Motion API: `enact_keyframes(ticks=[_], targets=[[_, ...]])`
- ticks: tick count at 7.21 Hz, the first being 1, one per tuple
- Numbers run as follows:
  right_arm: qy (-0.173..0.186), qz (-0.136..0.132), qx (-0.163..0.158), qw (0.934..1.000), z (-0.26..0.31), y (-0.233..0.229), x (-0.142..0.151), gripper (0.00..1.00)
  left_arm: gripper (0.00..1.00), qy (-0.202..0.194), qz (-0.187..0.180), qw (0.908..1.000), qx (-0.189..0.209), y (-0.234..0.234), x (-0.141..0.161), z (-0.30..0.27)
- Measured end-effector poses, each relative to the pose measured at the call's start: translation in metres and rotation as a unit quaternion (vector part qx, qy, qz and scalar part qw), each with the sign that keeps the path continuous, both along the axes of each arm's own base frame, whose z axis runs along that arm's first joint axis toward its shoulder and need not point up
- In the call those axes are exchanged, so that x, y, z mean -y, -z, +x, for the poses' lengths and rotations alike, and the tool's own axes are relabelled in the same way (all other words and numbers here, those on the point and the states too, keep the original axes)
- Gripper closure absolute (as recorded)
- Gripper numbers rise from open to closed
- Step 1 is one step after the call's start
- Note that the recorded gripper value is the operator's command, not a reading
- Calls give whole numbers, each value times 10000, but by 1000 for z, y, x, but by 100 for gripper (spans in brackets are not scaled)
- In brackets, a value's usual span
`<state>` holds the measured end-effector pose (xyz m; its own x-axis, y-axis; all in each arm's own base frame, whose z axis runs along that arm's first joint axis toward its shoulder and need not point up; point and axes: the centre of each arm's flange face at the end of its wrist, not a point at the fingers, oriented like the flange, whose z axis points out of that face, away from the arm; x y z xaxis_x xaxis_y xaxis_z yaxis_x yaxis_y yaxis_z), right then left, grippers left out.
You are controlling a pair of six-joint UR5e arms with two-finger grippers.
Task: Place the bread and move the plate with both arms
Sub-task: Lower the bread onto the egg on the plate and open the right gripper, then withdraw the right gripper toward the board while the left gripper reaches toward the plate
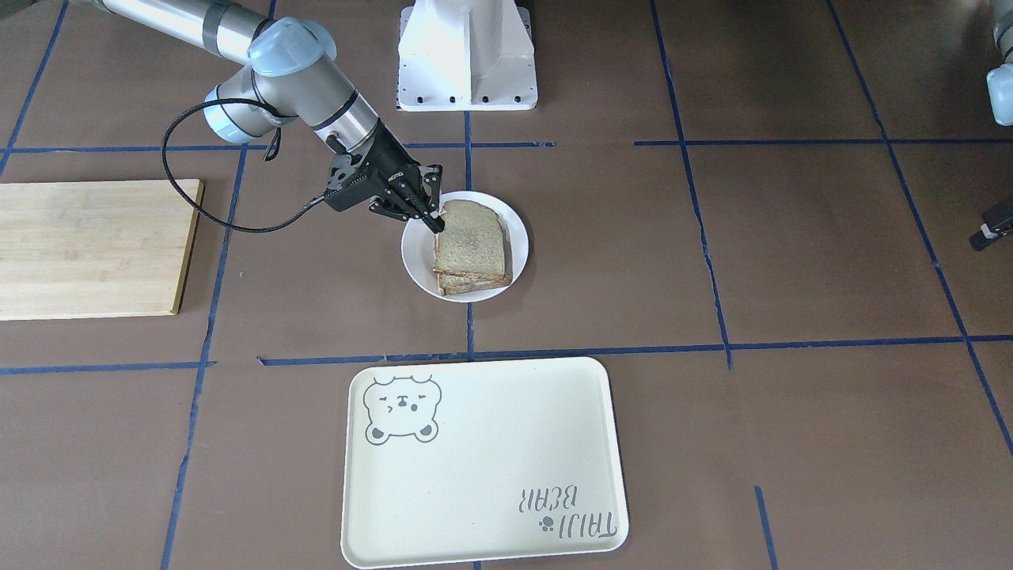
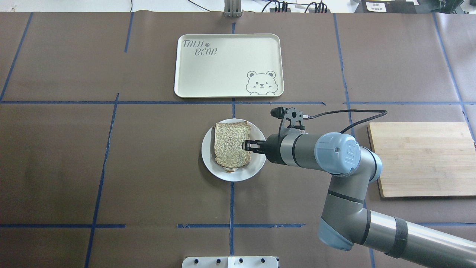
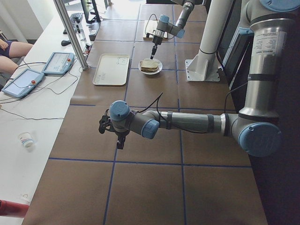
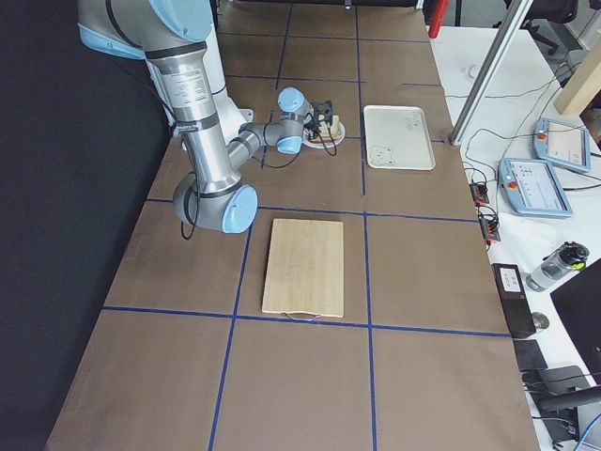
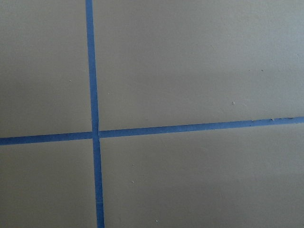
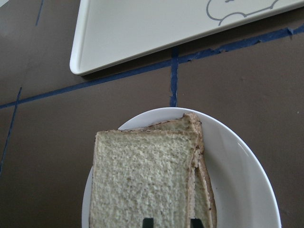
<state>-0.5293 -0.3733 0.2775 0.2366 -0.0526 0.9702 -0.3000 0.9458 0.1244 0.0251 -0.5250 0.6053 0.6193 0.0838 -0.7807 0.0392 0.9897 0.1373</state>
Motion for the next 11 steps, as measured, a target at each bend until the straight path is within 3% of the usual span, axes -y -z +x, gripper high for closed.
enact_keyframes(ticks=[2,4,6,7,9,11], targets=[[-101,9,41,9999,14,4,14,0,0,42,-26,10000,-46,13,9,10],[-134,-175,-78,9997,58,3,57,0,0,101,-123,9995,-273,47,23,62],[-32,-364,-825,9959,114,-7,103,0,0,319,-217,9957,-847,94,22,134],[135,-261,-1374,9901,139,-16,114,0,0,423,-325,9915,-1188,124,22,169],[606,-65,-2302,9712,202,-40,130,0,0,746,-490,9800,-1778,181,17,233],[1093,48,-2801,9537,278,-87,145,0,6,1157,-491,9620,-2424,215,-8,296]])
